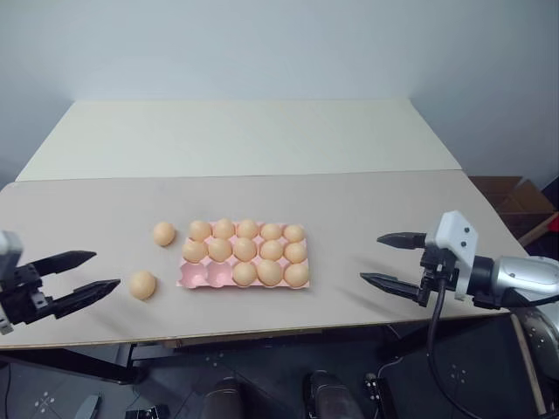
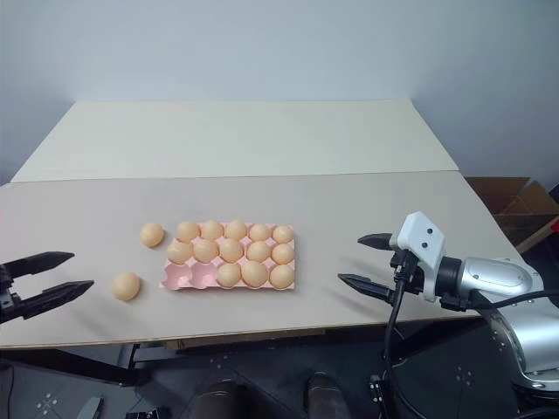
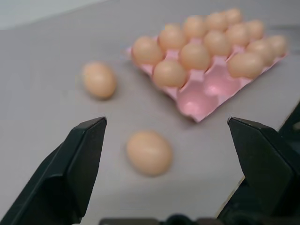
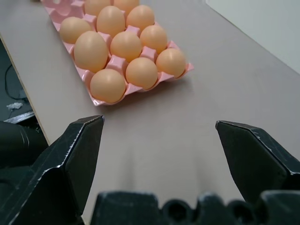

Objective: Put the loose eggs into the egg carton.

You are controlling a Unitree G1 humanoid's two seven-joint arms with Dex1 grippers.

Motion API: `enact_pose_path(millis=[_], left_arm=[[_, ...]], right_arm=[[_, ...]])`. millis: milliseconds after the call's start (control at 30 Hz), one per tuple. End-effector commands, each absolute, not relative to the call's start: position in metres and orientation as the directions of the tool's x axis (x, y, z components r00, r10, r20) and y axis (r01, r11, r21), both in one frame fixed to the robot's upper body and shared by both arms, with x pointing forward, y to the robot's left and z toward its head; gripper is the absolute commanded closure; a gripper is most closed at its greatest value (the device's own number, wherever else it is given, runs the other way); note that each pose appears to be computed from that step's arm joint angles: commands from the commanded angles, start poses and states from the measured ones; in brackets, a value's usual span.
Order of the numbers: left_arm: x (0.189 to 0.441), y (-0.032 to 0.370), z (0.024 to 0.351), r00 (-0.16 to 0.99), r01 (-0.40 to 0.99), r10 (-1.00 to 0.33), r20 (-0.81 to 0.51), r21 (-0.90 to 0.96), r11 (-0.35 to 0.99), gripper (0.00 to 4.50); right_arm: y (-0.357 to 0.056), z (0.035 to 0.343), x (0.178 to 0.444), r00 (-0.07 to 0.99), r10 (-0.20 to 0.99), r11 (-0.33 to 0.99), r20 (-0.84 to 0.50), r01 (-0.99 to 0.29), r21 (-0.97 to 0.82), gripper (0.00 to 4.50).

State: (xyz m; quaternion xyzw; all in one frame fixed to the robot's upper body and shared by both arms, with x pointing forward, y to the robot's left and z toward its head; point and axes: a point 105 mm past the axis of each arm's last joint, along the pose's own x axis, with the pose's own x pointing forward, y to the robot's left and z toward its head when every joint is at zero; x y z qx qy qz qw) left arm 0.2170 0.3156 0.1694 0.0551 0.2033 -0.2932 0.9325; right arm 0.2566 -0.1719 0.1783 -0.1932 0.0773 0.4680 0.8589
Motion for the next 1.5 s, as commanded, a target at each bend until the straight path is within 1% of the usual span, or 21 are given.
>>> enact_pose_path(millis=[33, 67, 167, 367, 467, 633, 667, 700, 800, 867, 900, 967, 1067, 1133, 1200, 1333, 1433, 1500], left_arm=[[0.224, 0.304, 0.15, 0.71, 0.504, -0.455, -0.537, -0.063, 0.861, 0.0], [0.226, 0.302, 0.144, 0.699, 0.484, -0.43, -0.571, -0.065, 0.873, 0.0], [0.238, 0.297, 0.13, 0.711, 0.412, -0.367, -0.6, -0.067, 0.909, 0.0], [0.258, 0.289, 0.112, 0.714, 0.345, -0.287, -0.639, -0.035, 0.938, 0.0], [0.265, 0.287, 0.108, 0.717, 0.322, -0.266, -0.645, -0.032, 0.946, 0.63], [0.268, 0.286, 0.112, 0.725, 0.337, -0.277, -0.63, -0.025, 0.941, 2.28], [0.268, 0.285, 0.116, 0.729, 0.359, -0.291, -0.62, -0.016, 0.933, 2.51], [0.268, 0.284, 0.122, 0.735, 0.39, -0.309, -0.604, 0.003, 0.921, 2.58], [0.264, 0.274, 0.147, 0.738, 0.547, -0.431, -0.519, 0.088, 0.832, 2.6], [0.262, 0.262, 0.166, 0.704, 0.654, -0.546, -0.454, 0.114, 0.748, 2.6], [0.26, 0.251, 0.174, 0.659, 0.719, -0.62, -0.425, 0.114, 0.686, 2.6], [0.26, 0.234, 0.182, 0.566, 0.81, -0.722, -0.397, 0.104, 0.578, 2.6], [0.267, 0.215, 0.181, 0.47, 0.876, -0.794, -0.385, 0.096, 0.472, 2.6], [0.277, 0.196, 0.176, 0.394, 0.915, -0.831, -0.393, 0.077, 0.397, 2.6], [0.284, 0.184, 0.172, 0.345, 0.935, -0.85, -0.398, 0.065, 0.349, 2.6], [0.295, 0.169, 0.162, 0.293, 0.954, -0.861, -0.415, 0.064, 0.294, 2.6], [0.299, 0.163, 0.146, 0.263, 0.962, -0.842, -0.471, 0.058, 0.269, 2.6], [0.299, 0.164, 0.143, 0.264, 0.961, -0.833, -0.486, 0.055, 0.272, 1.88]], right_arm=[[-0.166, 0.195, 0.257, 0.555, 0.792, 0.473, -0.256, -0.822, -0.317, 0.03], [-0.165, 0.196, 0.258, 0.554, 0.794, 0.472, -0.251, -0.822, -0.32, 0.03], [-0.164, 0.2, 0.259, 0.553, 0.799, 0.471, -0.236, -0.82, -0.326, 0.03], [-0.158, 0.207, 0.258, 0.542, 0.815, 0.465, -0.206, -0.823, -0.327, 0.03], [-0.155, 0.209, 0.256, 0.542, 0.818, 0.467, -0.193, -0.822, -0.326, 0.0], [-0.157, 0.213, 0.255, 0.559, 0.81, 0.489, -0.176, -0.81, -0.324, 0.0], [-0.157, 0.213, 0.254, 0.562, 0.808, 0.491, -0.176, -0.808, -0.325, 0.0], [-0.157, 0.213, 0.253, 0.563, 0.808, 0.493, -0.175, -0.808, -0.324, 0.0], [-0.157, 0.213, 0.253, 0.573, 0.801, 0.503, -0.171, -0.801, -0.325, 0.0], [-0.156, 0.213, 0.253, 0.576, 0.8, 0.506, -0.17, -0.799, -0.325, 0.0], [-0.156, 0.211, 0.253, 0.576, 0.8, 0.506, -0.171, -0.799, -0.325, 0.0], [-0.155, 0.21, 0.252, 0.575, 0.8, 0.504, -0.173, -0.8, -0.326, 0.0], [-0.152, 0.209, 0.252, 0.576, 0.799, 0.507, -0.17, -0.798, -0.325, 0.0], [-0.151, 0.209, 0.253, 0.581, 0.797, 0.511, -0.166, -0.795, -0.327, 0.0], [-0.149, 0.209, 0.253, 0.582, 0.796, 0.513, -0.163, -0.793, -0.327, 0.0], [-0.148, 0.208, 0.252, 0.586, 0.794, 0.518, -0.16, -0.791, -0.326, 0.0], [-0.148, 0.208, 0.251, 0.592, 0.79, 0.524, -0.161, -0.787, -0.326, 0.0], [-0.148, 0.208, 0.252, 0.6, 0.784, 0.532, -0.157, -0.781, -0.327, 0.0]])
